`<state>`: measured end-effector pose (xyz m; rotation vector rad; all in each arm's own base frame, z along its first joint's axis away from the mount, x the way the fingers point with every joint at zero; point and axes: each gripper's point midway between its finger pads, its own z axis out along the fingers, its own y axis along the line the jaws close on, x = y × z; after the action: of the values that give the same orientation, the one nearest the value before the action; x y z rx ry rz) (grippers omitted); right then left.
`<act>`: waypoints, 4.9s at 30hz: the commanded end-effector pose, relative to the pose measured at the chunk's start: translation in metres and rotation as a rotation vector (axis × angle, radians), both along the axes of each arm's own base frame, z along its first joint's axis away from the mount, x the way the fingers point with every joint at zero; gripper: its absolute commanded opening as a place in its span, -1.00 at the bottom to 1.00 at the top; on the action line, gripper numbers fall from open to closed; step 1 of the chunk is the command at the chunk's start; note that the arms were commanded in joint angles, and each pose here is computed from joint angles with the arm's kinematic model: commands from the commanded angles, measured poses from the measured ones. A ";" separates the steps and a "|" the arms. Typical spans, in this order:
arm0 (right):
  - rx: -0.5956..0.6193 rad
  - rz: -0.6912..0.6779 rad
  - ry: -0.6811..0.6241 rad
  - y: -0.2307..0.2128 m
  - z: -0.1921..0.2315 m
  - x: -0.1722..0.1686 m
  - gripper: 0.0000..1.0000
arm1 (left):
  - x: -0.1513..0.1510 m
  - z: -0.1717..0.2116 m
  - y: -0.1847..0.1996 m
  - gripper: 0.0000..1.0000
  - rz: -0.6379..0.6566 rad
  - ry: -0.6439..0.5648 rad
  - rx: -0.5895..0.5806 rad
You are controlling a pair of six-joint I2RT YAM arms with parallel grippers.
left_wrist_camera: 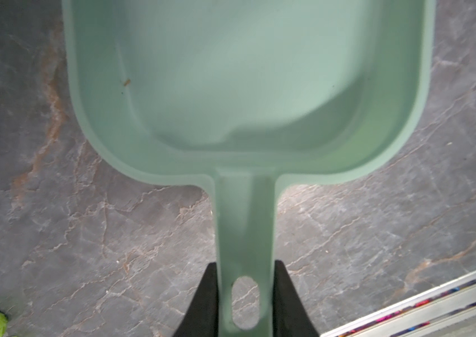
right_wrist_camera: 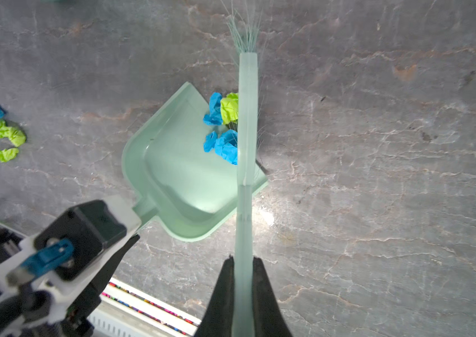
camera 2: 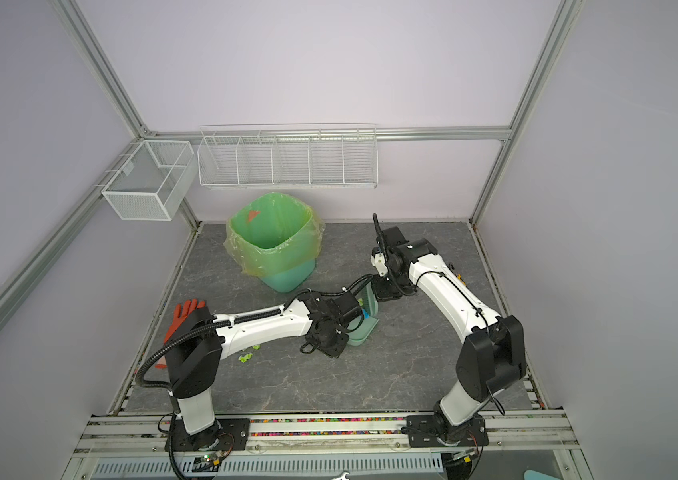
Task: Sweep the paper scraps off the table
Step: 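Brush the blue and lime scraps into the dustpan with the right gripper, then lift the loaded dustpan toward the green bin while the right gripper withdraws the brush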
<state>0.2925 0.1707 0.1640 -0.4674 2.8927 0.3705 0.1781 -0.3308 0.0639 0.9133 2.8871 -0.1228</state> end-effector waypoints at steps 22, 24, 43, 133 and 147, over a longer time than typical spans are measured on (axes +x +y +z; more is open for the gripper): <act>0.052 -0.216 -0.158 -0.030 0.043 0.030 -0.86 | 0.000 -0.004 0.007 -1.00 0.003 0.008 0.033; 0.025 -0.226 -0.166 -0.033 0.040 0.040 -0.86 | 0.000 -0.004 0.007 -1.00 0.007 0.008 0.030; 0.069 -0.100 -0.049 0.022 -0.001 0.055 -0.86 | 0.004 -0.009 0.005 -1.00 0.010 0.018 0.032; 0.293 -0.555 -0.172 -0.087 0.033 -0.013 -0.86 | 0.020 0.032 -0.005 -1.00 0.056 -0.069 -0.104; 0.311 -0.666 -0.209 -0.115 0.030 -0.016 -0.86 | 0.025 0.088 -0.030 -1.00 0.062 -0.081 -0.233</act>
<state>0.2748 0.0577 0.1916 0.4652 2.5525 0.5853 0.2033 -0.3593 0.1311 0.7871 2.7644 -0.3607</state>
